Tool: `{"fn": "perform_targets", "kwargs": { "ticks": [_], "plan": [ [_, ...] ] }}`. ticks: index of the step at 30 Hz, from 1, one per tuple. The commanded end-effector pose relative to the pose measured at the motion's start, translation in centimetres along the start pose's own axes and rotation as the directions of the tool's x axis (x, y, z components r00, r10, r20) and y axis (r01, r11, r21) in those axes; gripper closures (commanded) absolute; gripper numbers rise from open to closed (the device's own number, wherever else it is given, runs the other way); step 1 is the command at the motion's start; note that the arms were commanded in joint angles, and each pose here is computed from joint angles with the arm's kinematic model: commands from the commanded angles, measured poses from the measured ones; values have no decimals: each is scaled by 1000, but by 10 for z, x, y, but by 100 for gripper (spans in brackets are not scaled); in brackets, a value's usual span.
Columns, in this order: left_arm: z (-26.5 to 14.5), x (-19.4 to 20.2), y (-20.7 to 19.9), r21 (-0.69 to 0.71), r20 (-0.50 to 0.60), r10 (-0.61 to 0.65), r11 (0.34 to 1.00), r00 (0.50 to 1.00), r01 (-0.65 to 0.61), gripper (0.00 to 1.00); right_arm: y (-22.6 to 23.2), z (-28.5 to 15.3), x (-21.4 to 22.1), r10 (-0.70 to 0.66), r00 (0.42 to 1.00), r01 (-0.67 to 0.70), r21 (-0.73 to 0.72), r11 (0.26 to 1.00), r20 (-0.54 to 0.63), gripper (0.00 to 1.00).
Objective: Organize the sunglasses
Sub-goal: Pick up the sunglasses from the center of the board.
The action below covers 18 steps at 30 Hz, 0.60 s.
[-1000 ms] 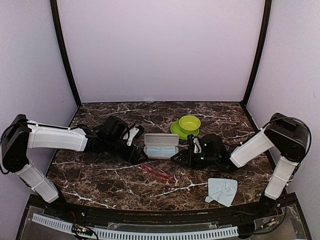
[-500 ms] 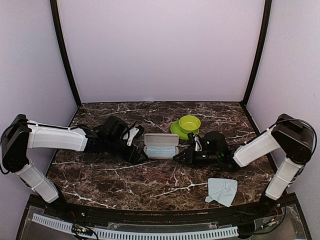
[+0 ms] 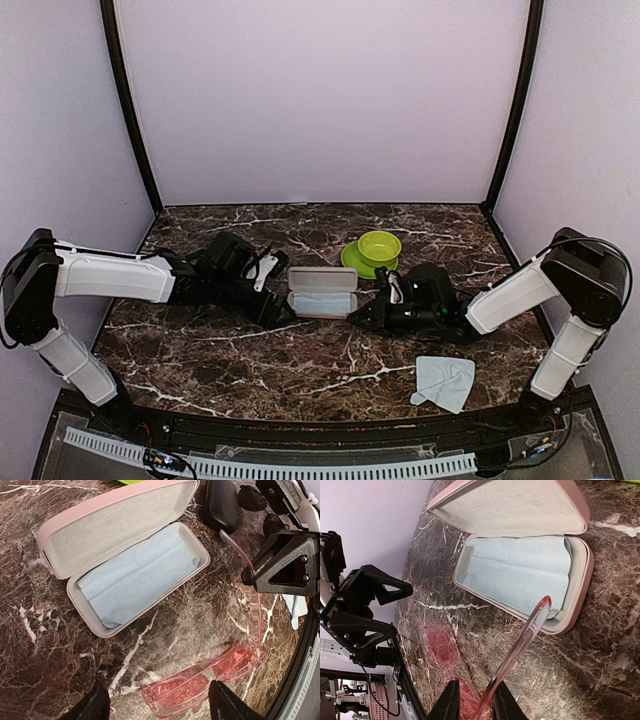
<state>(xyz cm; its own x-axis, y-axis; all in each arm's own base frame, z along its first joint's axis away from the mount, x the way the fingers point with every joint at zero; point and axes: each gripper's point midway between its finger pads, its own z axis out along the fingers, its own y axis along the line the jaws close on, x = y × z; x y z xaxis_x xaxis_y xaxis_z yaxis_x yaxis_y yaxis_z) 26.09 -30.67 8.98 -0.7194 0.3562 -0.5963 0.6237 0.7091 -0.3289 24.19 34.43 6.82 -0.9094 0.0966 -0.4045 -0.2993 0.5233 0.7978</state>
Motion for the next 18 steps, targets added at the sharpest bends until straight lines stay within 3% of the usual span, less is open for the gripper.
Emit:
{"fn": "perform_targets", "kwargs": {
  "ticks": [1,4,6,8,18],
  "plan": [
    [-1,1,2,2,6,6,1000,1000,-6,30,12,-3,-8,-24,999,25,-41,999,25,77],
    [-1,1,2,0,6,6,1000,1000,-6,30,14,-4,-9,-27,999,28,-47,999,29,77],
    [-1,1,2,0,6,6,1000,1000,-6,30,15,-6,-10,-43,998,44,-44,998,37,93],
    [-2,1,2,0,7,5,1000,1000,-5,30,16,-7,-11,-50,998,52,-46,998,44,97],
    [-3,-1,2,-4,15,6,1000,1000,-6,30,22,-12,-16,-88,995,90,-39,995,55,100]
  ]
}}
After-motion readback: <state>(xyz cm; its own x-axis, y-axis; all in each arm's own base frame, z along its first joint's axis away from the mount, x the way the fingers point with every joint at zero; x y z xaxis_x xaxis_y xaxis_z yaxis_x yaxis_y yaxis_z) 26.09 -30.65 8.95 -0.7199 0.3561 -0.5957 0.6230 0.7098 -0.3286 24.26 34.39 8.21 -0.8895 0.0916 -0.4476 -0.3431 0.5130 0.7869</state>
